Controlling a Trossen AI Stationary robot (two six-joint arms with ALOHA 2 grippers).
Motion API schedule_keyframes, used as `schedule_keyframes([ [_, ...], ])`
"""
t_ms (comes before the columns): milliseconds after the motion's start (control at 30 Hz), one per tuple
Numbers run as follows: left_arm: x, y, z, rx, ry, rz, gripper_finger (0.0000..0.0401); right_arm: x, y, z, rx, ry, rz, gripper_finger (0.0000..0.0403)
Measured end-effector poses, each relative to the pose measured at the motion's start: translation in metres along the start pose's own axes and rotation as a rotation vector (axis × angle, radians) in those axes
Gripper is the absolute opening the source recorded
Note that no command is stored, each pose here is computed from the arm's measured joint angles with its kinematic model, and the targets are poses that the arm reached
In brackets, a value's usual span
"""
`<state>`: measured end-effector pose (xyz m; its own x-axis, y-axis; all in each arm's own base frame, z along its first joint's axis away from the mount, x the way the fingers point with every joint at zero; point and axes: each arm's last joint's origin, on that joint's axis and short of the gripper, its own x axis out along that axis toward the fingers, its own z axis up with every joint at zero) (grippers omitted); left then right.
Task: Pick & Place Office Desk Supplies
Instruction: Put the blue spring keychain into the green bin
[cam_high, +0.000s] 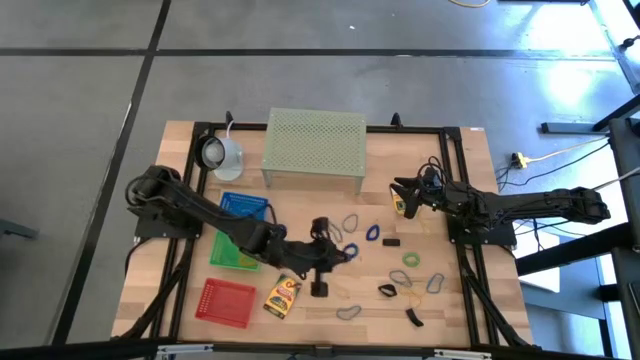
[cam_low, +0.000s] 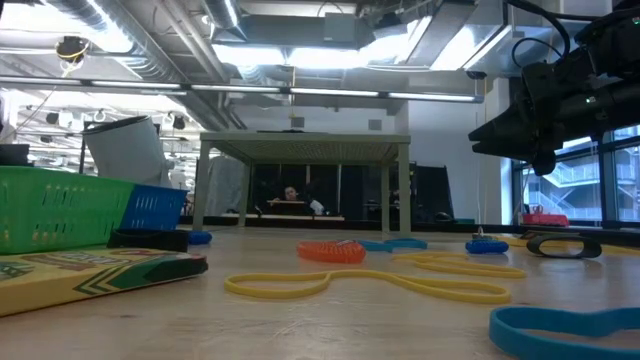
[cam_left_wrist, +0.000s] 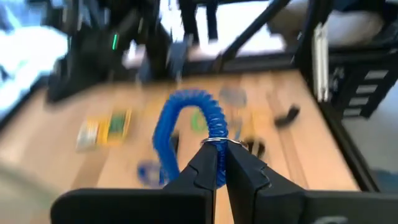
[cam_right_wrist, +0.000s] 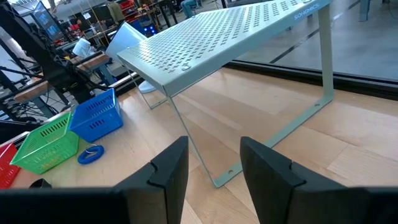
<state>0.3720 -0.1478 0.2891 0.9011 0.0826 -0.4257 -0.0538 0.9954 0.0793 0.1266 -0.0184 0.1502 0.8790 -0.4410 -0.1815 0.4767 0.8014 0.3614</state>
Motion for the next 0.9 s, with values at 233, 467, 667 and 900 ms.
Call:
schedule_keyframes([
  [233, -0.034, 0.018, -0.02, -0.146, 0.336, 0.066, 0.0013, 0.0, 0.0, 0.0, 0.0, 0.0, 0.0, 0.0146],
  [467, -0.068, 0.027, -0.047, -0.224, 0.726, 0.136, 0.0013, 0.0, 0.0, 0.0, 0.0, 0.0, 0.0, 0.0146],
  [667, -0.09, 0.026, -0.073, -0.23, 0.954, 0.31, 0.0013, 0.0, 0.0, 0.0, 0.0, 0.0, 0.0, 0.0146],
  [900, -0.093, 0.019, -0.116, -0.217, 1.145, 0.27, 0.0013, 0.0, 0.0, 0.0, 0.0, 0.0, 0.0, 0.0146],
])
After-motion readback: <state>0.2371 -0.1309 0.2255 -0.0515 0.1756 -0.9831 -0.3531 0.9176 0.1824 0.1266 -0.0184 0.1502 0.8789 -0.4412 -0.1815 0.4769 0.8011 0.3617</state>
